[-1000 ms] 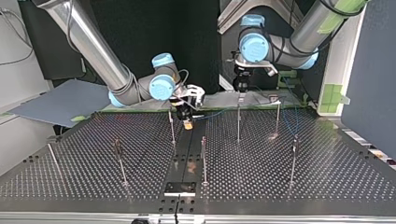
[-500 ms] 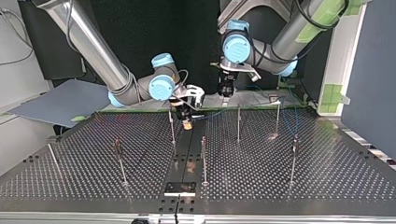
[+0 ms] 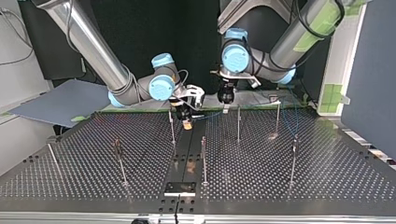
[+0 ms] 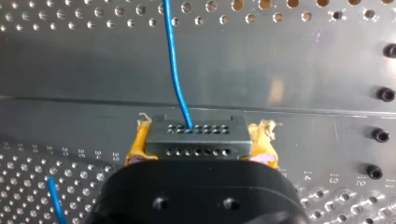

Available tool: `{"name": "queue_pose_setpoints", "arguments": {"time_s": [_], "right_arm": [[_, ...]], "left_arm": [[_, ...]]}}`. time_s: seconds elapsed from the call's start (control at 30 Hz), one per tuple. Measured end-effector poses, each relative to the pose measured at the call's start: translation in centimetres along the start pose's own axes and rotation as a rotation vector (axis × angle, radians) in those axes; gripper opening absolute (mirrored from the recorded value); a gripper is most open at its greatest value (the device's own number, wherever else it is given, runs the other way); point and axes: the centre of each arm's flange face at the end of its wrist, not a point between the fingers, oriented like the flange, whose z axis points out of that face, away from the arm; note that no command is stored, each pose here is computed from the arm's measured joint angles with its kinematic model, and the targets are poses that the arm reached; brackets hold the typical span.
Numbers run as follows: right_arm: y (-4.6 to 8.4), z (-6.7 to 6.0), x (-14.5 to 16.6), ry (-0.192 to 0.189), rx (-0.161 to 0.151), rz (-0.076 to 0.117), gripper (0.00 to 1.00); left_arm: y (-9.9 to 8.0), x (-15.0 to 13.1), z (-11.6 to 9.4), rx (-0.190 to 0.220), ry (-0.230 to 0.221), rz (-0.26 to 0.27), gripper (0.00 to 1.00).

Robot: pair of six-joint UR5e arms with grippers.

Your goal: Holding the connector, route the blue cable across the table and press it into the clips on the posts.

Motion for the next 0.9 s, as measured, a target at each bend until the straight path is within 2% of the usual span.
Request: {"name": "queue_pose_setpoints", "arguments": {"time_s": [0.23, 0.47, 0.67, 0.87, 0.9], "right_arm": [[0.0, 0.0, 0.0, 0.0, 0.0, 0.0, 0.0], [0.0, 0.0, 0.0, 0.001, -0.001, -0.001, 0.0], [0.1, 0.0, 0.0, 0.001, -0.002, -0.002, 0.0], [0.4, 0.1, 0.1, 0.002, -0.006, -0.001, 0.0], [0.4, 0.1, 0.1, 0.003, -0.006, -0.001, 0.0]], "left_arm": [[0.1, 0.4, 2.5, -0.018, -0.022, -0.02, 1.0], [0.4, 1.6, 4.9, -0.037, 0.006, -0.019, 1.0], [0.8, 3.4, 6.3, -0.052, 0.018, -0.023, 1.0], [1.0, 4.3, 6.6, -0.057, 0.032, -0.016, 1.0], [1.0, 4.3, 6.6, -0.057, 0.033, -0.013, 0.95]]}}
